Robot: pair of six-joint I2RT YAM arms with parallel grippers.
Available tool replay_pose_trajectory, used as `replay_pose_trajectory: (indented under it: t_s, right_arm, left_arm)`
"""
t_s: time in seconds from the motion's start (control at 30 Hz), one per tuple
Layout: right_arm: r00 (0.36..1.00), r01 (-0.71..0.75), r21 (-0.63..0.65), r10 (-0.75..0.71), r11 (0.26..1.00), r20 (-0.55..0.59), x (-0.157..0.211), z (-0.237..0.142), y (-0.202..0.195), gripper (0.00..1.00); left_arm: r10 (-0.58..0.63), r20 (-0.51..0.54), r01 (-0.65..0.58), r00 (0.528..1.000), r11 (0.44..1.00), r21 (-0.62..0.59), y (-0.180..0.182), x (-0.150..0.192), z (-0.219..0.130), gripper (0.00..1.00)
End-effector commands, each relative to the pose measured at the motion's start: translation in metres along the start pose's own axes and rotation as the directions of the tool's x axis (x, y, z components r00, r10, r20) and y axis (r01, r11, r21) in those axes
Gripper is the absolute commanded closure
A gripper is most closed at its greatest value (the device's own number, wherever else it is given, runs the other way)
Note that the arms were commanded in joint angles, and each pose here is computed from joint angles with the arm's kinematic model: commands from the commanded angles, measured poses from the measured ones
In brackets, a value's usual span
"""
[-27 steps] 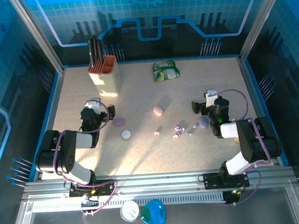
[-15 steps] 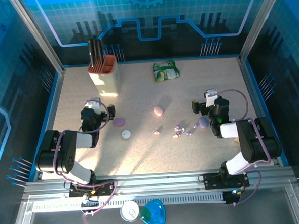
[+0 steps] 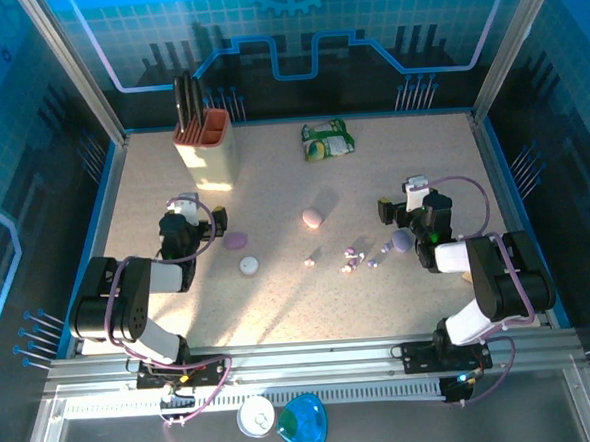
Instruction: Insert wireless bluetooth earbuds into charging case
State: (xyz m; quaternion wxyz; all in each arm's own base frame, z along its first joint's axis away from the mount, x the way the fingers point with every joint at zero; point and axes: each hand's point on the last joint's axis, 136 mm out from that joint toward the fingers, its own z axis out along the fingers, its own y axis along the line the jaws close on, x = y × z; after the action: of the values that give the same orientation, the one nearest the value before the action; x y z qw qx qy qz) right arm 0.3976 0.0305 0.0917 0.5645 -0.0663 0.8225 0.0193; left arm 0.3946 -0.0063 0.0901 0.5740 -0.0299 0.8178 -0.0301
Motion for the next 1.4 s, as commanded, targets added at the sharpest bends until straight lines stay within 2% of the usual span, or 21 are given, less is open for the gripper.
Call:
replay_pose_trajectory:
  t_s: [0.0, 0.27, 0.43, 0.57, 0.73, 0.93, 1.1, 1.17, 1.3, 1.37]
  right_arm:
    - [0.999, 0.003, 0.024, -0.004, 1.0, 0.043, -0.01, -0.004, -0.002, 0.0]
    - [0.998, 0.037, 0.031, -0.038, 0.999, 0.055, -0.044, -0.03, 0.004, 0.0]
    - [0.999, 0.014, -0.04, -0.012, 0.999, 0.042, -0.07, -0.049, 0.03, 0.0]
    - [1.0, -0.028, -0.139, 0.029, 0.99, 0.011, -0.081, -0.06, 0.059, 0.0]
    - [0.997, -0.067, -0.292, 0.054, 0.954, -0.053, -0.087, -0.076, 0.107, 0.0]
    - [0.987, -0.091, -0.46, 0.019, 0.883, -0.159, -0.067, -0.101, 0.17, 0.0]
    - [0.967, -0.138, -0.539, -0.004, 0.831, -0.254, -0.042, -0.12, 0.205, 0.0]
    - [0.959, -0.147, -0.549, -0.017, 0.822, -0.283, -0.033, -0.123, 0.213, 0.0]
    - [0.943, -0.185, -0.543, -0.007, 0.819, -0.333, -0.018, -0.122, 0.219, 0.0]
    - [0.939, -0.198, -0.542, -0.001, 0.817, -0.344, -0.014, -0.121, 0.221, 0.0]
  left_arm:
    - [-0.002, 0.028, 0.003, 1.0, 1.0, -0.021, 0.005, -0.011, -0.001, 0.01]
    - [0.053, 0.041, -0.049, 0.998, 0.996, -0.075, 0.0, -0.039, -0.026, 0.01]
    - [0.116, 0.012, -0.114, 0.993, 0.99, -0.079, -0.018, -0.054, -0.043, 0.01]
    - [0.229, -0.087, -0.231, 0.97, 0.973, -0.017, -0.051, -0.054, -0.055, 0.01]
    - [0.249, -0.246, -0.232, 0.937, 0.968, 0.096, -0.087, -0.038, -0.07, 0.01]
    - [0.324, -0.431, -0.259, 0.842, 0.944, 0.204, -0.118, -0.01, -0.101, 0.01]
    - [0.329, -0.561, -0.224, 0.759, 0.942, 0.25, -0.123, 0.016, -0.117, 0.01]
    - [0.296, -0.62, -0.196, 0.727, 0.954, 0.226, -0.122, 0.023, -0.119, 0.01]
    - [0.145, -0.743, -0.099, 0.653, 0.989, 0.106, -0.123, 0.04, -0.119, 0.01]
    - [0.098, -0.771, -0.064, 0.629, 0.995, 0.075, -0.125, 0.05, -0.117, 0.01]
